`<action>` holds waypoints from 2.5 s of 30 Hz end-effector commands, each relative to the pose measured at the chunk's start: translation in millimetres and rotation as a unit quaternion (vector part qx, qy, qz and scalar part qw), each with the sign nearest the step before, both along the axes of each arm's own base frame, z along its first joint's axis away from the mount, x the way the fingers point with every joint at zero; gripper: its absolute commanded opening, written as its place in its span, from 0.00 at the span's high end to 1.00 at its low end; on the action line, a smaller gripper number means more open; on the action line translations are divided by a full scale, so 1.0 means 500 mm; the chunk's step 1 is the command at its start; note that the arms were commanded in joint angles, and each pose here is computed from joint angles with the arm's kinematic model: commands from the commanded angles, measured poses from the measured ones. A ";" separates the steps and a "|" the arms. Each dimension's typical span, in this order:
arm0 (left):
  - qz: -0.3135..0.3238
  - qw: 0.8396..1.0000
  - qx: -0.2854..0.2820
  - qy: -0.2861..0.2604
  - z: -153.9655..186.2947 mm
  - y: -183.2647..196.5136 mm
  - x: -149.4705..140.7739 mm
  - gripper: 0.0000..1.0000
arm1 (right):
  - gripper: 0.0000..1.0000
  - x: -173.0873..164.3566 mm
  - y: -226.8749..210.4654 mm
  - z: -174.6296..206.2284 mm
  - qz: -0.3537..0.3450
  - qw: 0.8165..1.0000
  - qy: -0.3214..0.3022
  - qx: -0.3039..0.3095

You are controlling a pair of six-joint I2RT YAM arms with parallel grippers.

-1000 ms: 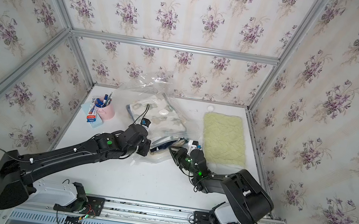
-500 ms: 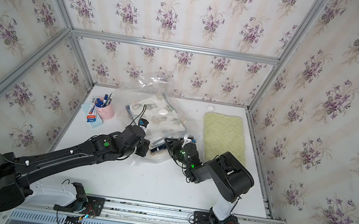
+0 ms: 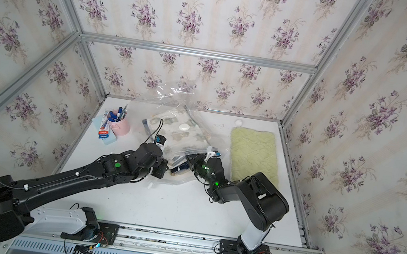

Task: Take the blanket out of the vacuum bag
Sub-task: Take out the blanket from the vacuum bag.

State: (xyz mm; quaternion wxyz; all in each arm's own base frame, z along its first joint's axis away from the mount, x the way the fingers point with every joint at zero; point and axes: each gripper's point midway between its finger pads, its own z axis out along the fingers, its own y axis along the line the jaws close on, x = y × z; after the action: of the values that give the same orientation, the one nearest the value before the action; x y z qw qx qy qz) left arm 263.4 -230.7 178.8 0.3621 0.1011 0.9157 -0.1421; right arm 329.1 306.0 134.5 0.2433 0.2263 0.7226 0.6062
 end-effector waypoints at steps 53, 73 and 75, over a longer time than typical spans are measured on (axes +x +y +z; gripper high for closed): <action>0.006 1.000 -0.004 -0.013 0.004 0.018 -0.008 0.87 | 0.55 -0.016 -0.010 -0.057 0.000 0.998 0.042 -0.039; 0.007 1.000 -0.009 -0.013 0.007 0.024 -0.015 0.87 | 0.48 0.019 0.026 -0.049 0.004 0.999 0.044 -0.030; 0.008 1.000 -0.009 -0.014 0.005 0.027 -0.016 0.87 | 0.50 0.021 0.030 -0.031 0.006 0.999 0.035 -0.022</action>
State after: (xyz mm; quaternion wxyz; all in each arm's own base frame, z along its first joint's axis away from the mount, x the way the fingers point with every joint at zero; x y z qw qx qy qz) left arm 254.7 -217.3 179.0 0.3719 0.0965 0.9123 -0.1421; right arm 336.9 318.3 108.3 0.2128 0.2420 0.7544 0.5719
